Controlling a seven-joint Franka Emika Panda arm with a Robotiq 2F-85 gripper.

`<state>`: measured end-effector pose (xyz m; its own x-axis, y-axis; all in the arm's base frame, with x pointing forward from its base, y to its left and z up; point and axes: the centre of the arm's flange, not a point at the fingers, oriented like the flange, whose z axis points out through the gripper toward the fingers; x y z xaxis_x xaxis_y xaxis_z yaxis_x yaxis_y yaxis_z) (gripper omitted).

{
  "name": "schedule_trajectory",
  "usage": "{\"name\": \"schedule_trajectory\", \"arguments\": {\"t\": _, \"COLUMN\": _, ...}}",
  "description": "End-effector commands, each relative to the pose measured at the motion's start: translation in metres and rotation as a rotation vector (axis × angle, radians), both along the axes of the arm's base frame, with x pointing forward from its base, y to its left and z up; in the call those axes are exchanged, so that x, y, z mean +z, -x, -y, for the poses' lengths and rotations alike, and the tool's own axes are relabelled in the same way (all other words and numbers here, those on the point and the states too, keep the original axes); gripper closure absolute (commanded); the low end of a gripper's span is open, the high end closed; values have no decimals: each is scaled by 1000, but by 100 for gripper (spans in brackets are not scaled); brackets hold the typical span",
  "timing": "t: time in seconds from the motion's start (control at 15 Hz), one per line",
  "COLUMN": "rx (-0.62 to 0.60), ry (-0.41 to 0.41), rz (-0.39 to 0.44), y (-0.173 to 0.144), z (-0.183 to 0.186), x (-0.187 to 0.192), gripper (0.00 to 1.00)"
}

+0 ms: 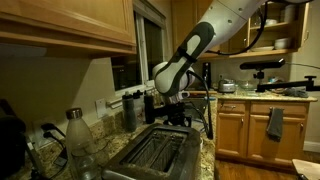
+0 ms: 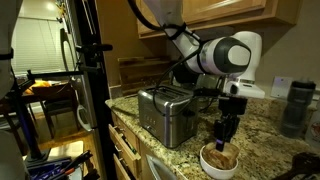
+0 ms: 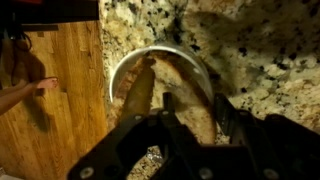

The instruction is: Put one slice of bread in each of the slots on the toaster

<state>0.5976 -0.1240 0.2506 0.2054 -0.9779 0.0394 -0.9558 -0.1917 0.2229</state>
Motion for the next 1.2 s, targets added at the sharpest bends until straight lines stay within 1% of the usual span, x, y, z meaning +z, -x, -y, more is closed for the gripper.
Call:
{"name": "schedule_trajectory", "arguments": {"t": 0.0, "rx": 4, "ry": -14, "rz": 5, "y": 1, "z": 6, "x": 2, "gripper": 85}}
{"name": "schedule_trajectory", "arguments": {"t": 0.07, "rx": 3, "ry": -13, "rz": 5, "y": 1, "z": 6, "x": 3, "gripper": 89}}
{"name": "schedule_trajectory", "arguments": {"t": 0.2, "rx": 1, "ry": -12, "rz": 5, "y": 1, "z": 8, "x": 3, "gripper": 92}}
{"name": "schedule_trajectory", "arguments": {"t": 0.27, "rx": 1, "ry": -11, "rz": 5, "y": 1, "z": 8, "x": 3, "gripper": 92}}
{"name": "schedule_trajectory", "arguments": {"t": 0.33, "rx": 1, "ry": -11, "rz": 5, "y": 1, "z": 8, "x": 4, "gripper": 89}}
{"name": "schedule_trajectory", "arguments": {"t": 0.4, "rx": 1, "ry": -10, "rz": 5, "y": 1, "z": 8, "x": 4, "gripper": 92}}
{"name": "schedule_trajectory", "arguments": {"t": 0.6, "rx": 4, "ry": -5, "rz": 8, "y": 1, "z": 10, "x": 9, "gripper": 91}}
{"name": "schedule_trajectory", "arguments": {"t": 1.13, "rx": 4, "ry": 49, "rz": 53, "y": -4, "z": 19, "x": 55, "gripper": 91}}
